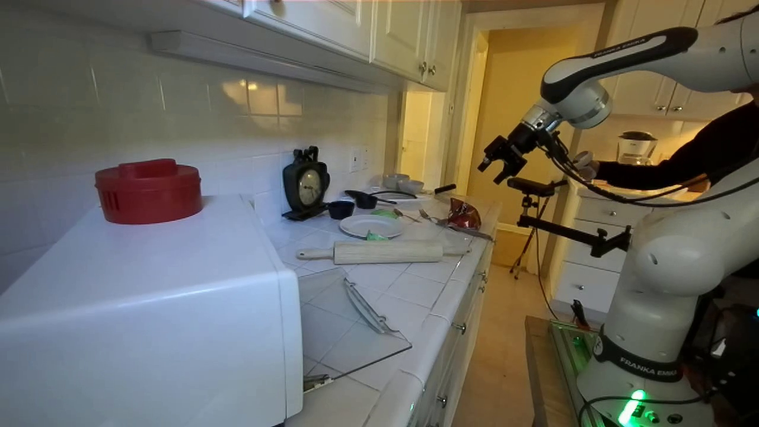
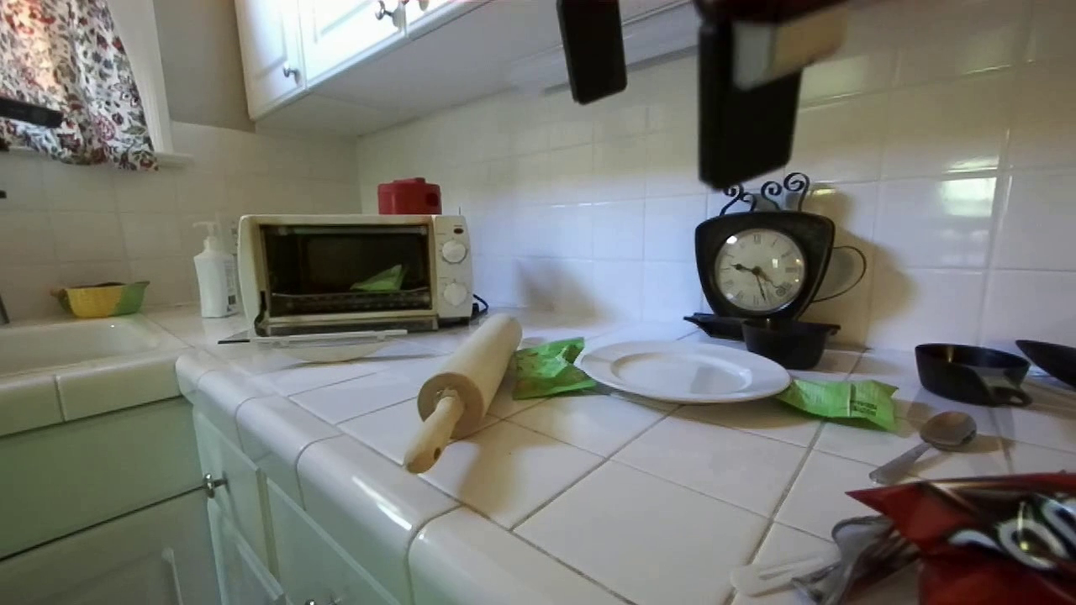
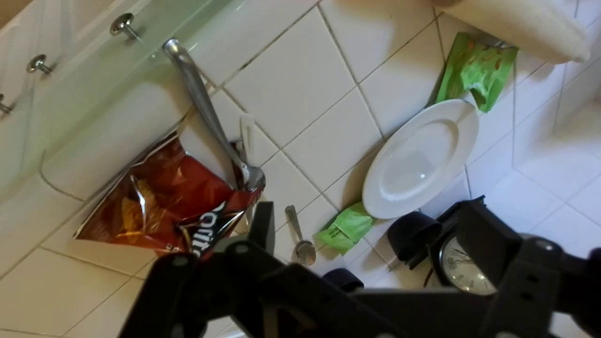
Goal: Put the black pot on the white plate
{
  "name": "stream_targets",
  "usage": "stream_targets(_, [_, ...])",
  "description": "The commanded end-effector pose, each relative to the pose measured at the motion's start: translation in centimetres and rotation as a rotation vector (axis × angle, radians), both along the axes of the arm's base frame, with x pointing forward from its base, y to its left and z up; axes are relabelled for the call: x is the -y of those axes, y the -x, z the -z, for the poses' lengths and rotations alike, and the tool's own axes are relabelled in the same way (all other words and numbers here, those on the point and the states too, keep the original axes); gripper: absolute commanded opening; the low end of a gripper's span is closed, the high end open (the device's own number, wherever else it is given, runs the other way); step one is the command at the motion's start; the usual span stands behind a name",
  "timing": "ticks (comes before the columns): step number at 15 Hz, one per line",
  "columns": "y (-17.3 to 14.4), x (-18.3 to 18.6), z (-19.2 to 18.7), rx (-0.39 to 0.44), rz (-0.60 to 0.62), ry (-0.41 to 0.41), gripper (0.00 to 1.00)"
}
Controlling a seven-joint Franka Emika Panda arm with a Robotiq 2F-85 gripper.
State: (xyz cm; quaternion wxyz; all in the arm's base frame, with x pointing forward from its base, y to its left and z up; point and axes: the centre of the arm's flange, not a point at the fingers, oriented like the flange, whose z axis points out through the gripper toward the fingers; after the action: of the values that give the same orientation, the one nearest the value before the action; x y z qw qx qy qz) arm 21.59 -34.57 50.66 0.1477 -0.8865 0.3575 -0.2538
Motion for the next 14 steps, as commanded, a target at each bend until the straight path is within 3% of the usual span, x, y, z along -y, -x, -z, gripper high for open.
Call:
stream_targets(1, [-0.6, 5.1, -4.1, -0.072, -0.017, -0.041, 1.0])
stream_targets(2, [-0.5, 5.4, -5.8, -0.083, -0.015, -0.05, 1.0])
stream_targets(3, [0.5, 2.8, -3.0, -0.035, -0.009, -0.032, 1.0])
stream_targets(6, [0.0, 4.0, -4.9, -0.062, -0.016, -0.03, 1.0])
stream_targets(11, [-0.8, 4.6, -4.2, -0.083, 0.036, -0.042, 1.0])
stream_targets(14, [-2.7, 6.0, -4.1, -0.072, -0.005, -0.051, 1.0])
